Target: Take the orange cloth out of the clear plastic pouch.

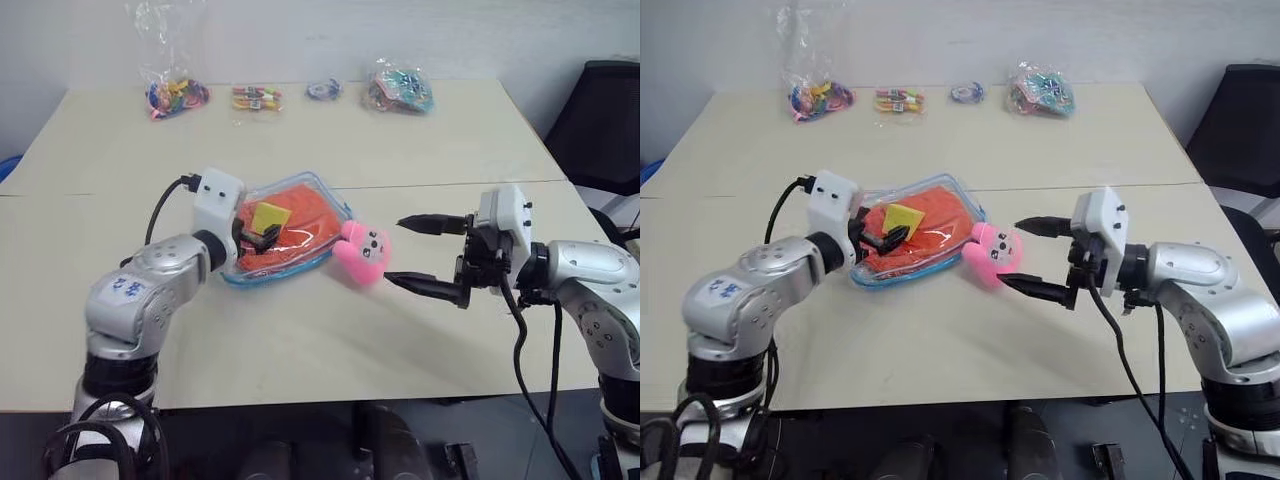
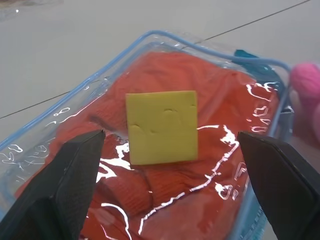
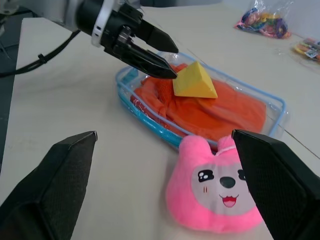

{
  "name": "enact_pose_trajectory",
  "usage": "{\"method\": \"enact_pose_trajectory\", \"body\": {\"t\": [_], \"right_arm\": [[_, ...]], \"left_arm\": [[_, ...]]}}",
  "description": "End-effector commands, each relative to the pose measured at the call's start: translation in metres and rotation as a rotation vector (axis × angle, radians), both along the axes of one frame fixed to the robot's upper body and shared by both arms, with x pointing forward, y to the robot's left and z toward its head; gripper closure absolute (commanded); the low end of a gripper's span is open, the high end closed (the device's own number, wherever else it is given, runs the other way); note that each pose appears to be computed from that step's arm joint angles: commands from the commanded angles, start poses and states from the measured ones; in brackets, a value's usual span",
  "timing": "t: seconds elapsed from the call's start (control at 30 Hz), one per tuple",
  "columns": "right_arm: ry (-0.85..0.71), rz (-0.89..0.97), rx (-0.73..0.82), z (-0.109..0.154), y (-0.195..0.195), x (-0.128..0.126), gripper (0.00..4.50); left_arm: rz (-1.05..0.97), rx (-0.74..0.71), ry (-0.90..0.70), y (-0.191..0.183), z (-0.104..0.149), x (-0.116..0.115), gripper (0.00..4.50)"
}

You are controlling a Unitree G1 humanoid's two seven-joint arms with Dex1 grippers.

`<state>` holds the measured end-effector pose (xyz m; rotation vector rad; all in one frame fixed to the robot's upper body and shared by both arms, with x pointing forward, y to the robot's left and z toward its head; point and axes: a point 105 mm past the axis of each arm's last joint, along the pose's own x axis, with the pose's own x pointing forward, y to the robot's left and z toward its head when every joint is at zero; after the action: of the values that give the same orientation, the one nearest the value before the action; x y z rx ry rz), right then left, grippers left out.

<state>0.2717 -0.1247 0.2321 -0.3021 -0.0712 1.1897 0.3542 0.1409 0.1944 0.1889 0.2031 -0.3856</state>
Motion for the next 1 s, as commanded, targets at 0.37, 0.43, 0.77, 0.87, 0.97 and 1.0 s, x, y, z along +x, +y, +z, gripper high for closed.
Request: {"method": "enact_pose_trajectory", "body": {"t": [0.37,0.43,0.77,0.87,0.97,1.0], "right_arm": [[-0.057,-0.002,0.034,0.018,0.003,-0.006,0.00],[-0.060,-0.004,0.036,0.018,0.003,-0.006,0.00],[-0.071,0.003,0.040,0.022,0.006,-0.004,0.00],[-0.073,0.007,0.041,0.023,0.007,-0.003,0.00],[-0.074,0.026,0.041,0.024,0.010,-0.004,0.00],[-0.074,0.034,0.041,0.025,0.011,-0.004,0.00]], "left_arm": [[-0.007,0.028,-0.002,-0.019,-0.006,0.034,0.01],[-0.014,0.024,-0.003,-0.022,-0.006,0.036,0.01],[-0.007,0.012,-0.029,-0.022,-0.003,0.036,2.35],[0.052,0.044,-0.025,-0.008,-0.005,0.036,2.56],[0.163,0.019,-0.064,0.026,0.004,0.033,2.56],[0.199,0.015,-0.079,0.038,0.007,0.031,2.56]]}}
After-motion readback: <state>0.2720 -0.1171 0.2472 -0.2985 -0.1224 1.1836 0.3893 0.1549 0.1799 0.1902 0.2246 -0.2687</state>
